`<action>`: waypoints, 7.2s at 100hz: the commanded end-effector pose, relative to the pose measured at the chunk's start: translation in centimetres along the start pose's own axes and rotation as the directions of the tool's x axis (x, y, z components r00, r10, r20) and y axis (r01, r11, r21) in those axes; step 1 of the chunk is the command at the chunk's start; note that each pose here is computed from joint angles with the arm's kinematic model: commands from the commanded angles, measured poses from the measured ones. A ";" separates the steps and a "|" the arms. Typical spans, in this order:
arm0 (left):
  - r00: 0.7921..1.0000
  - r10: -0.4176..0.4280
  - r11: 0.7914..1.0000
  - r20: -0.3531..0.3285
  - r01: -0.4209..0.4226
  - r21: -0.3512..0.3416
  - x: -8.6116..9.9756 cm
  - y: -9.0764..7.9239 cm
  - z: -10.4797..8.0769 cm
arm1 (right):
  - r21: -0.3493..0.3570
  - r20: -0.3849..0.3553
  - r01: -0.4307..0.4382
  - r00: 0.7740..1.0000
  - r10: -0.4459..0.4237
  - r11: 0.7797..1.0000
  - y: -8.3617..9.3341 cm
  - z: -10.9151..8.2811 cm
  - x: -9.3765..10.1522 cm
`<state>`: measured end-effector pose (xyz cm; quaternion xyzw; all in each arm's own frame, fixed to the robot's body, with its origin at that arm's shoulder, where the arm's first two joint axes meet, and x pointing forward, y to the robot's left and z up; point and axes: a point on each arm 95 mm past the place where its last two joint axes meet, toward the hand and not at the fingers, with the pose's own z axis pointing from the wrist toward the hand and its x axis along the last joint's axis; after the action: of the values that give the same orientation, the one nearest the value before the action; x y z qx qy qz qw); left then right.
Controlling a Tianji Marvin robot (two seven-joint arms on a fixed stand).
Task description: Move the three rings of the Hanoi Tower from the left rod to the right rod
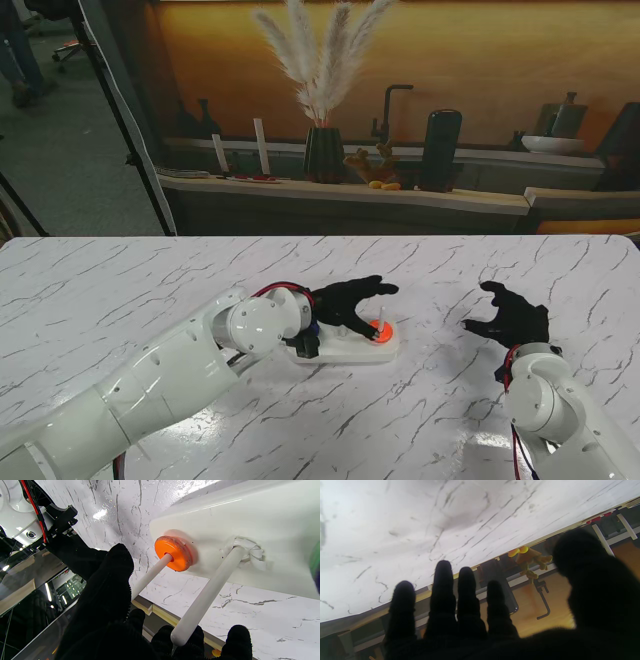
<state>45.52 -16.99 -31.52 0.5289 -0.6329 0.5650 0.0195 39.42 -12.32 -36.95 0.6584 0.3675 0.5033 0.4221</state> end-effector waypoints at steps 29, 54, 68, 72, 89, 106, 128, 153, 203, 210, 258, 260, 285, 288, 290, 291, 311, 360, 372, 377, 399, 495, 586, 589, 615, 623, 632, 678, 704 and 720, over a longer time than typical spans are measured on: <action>0.998 0.041 0.991 -0.052 -0.034 0.129 1.1 -1.7 -1.8 | 0.004 -0.001 -0.009 1.000 0.009 1.000 -0.5 -0.2 0.2; 0.992 0.122 0.969 -0.032 -0.112 0.221 0.8 -3.9 -4.9 | 0.005 -0.004 -0.013 1.000 0.013 1.000 -0.5 -0.1 0.3; 0.989 0.148 0.963 -0.004 -0.143 0.230 -0.2 -4.1 -6.6 | 0.007 -0.008 -0.013 1.000 0.013 1.000 -0.6 -0.1 0.4; 0.988 0.151 0.961 0.005 -0.149 0.233 -0.7 -4.0 -7.0 | 0.008 -0.008 -0.013 1.000 0.013 1.000 -0.6 -0.1 0.4; 0.989 0.140 0.951 0.042 -0.146 0.273 -2.4 -2.9 -7.9 | 0.014 -0.011 -0.014 1.000 0.014 1.000 -0.8 -0.1 0.6; 0.988 0.132 0.949 0.078 -0.149 0.278 -4.2 -1.8 -8.4 | 0.018 -0.012 -0.012 1.000 0.012 1.000 -0.9 -0.1 0.6; 0.988 0.104 0.965 0.115 -0.128 0.229 -5.8 -0.7 -9.2 | 0.023 -0.011 -0.011 1.000 0.011 1.000 -0.9 -0.2 0.6; 0.988 0.057 0.977 0.146 -0.085 0.196 -7.0 0.8 -9.4 | 0.027 -0.013 -0.014 1.000 0.015 1.000 -1.1 -0.1 0.8; 0.983 0.025 0.987 0.184 -0.053 0.149 -8.6 2.8 -9.0 | 0.020 -0.011 -0.019 1.000 0.019 1.000 -0.8 -0.1 0.7; 0.982 0.024 0.988 0.186 -0.052 0.144 -8.7 2.9 -9.1 | 0.020 -0.012 -0.017 1.000 0.018 1.000 -0.8 -0.1 0.7; 0.981 0.017 0.996 0.195 -0.033 0.081 -9.1 3.4 -9.3 | 0.018 -0.007 -0.024 1.000 0.024 1.000 -0.7 -0.1 0.7; 0.981 0.017 0.996 0.195 -0.033 0.082 -9.1 3.4 -9.3 | 0.018 -0.007 -0.024 1.000 0.024 1.000 -0.7 -0.1 0.7; 0.978 0.022 0.994 0.209 -0.044 0.105 -9.2 3.5 -9.1 | 0.021 -0.007 -0.024 1.000 0.024 0.999 -0.8 -0.2 0.7; 0.977 0.017 0.993 0.212 -0.041 0.110 -9.2 3.5 -9.1 | 0.021 -0.007 -0.025 1.000 0.025 0.999 -0.8 -0.2 0.7; 0.977 0.016 0.993 0.213 -0.041 0.115 -9.2 3.5 -9.1 | 0.021 -0.007 -0.025 1.000 0.025 0.999 -0.8 -0.2 0.7; 0.977 0.015 0.992 0.213 -0.041 0.116 -9.2 3.6 -9.1 | 0.021 -0.007 -0.025 1.000 0.025 0.999 -0.8 -0.2 0.7; 0.975 -0.003 0.991 0.223 -0.027 0.131 -9.2 3.6 -9.0 | 0.019 -0.006 -0.024 1.000 0.024 1.000 -0.8 -0.2 0.6; 0.977 -0.038 0.991 0.211 0.009 0.136 -9.1 3.2 -9.2 | 0.024 -0.003 -0.022 1.000 0.023 0.999 -0.9 -0.2 0.7; 0.977 -0.042 0.990 0.211 0.012 0.138 -9.1 3.3 -9.2 | 0.023 -0.003 -0.022 1.000 0.022 0.999 -0.9 -0.2 0.6; 0.977 -0.045 0.990 0.210 0.016 0.139 -9.1 3.3 -9.1 | 0.024 -0.002 -0.022 1.000 0.022 0.999 -0.9 -0.2 0.6; 0.976 -0.052 0.990 0.211 0.023 0.139 -9.0 3.4 -9.0 | 0.023 0.001 -0.020 1.000 0.020 1.000 -0.9 -0.3 0.6; 0.978 -0.078 0.976 0.191 0.036 0.216 -8.7 3.6 -8.7 | 0.026 0.009 -0.015 1.000 0.014 1.000 -1.0 -0.4 0.4; 0.984 -0.088 0.978 0.157 0.055 0.203 -7.3 1.5 -9.7 | 0.023 0.009 -0.018 1.000 0.017 1.000 -1.0 -0.3 0.3; 0.985 -0.083 0.977 0.154 0.050 0.205 -7.2 1.3 -9.7 | 0.022 0.010 -0.018 1.000 0.018 1.000 -1.1 -0.3 0.3; 0.988 -0.069 0.977 0.135 0.039 0.212 -6.5 0.2 -10.1 | 0.023 0.010 -0.023 1.000 0.022 0.999 -1.1 -0.3 0.3; 0.989 -0.066 0.979 0.134 0.038 0.199 -6.3 -0.1 -10.4 | 0.024 0.010 -0.021 1.000 0.021 0.999 -1.2 -0.3 0.3; 0.989 -0.063 0.981 0.133 0.038 0.189 -6.1 -0.5 -10.6 | 0.025 0.012 -0.024 1.000 0.024 0.999 -1.2 -0.3 0.3; 0.993 -0.071 0.984 0.097 0.054 0.168 -5.1 -1.9 -11.0 | 0.031 0.006 -0.028 1.000 0.028 0.999 -1.5 -0.3 0.6; 0.994 -0.075 0.989 0.078 0.064 0.131 -4.2 -2.5 -10.6 | 0.033 0.007 -0.027 1.000 0.027 0.999 -1.6 -0.3 0.6; 0.994 -0.085 0.989 0.065 0.076 0.123 -3.8 -2.6 -9.7 | 0.033 0.009 -0.027 1.000 0.027 0.999 -1.6 -0.4 0.6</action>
<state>43.28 -6.21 -28.61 0.5783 -0.5746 0.5787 -0.0236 39.37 -11.55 -37.78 0.6693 0.3651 0.5004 0.4103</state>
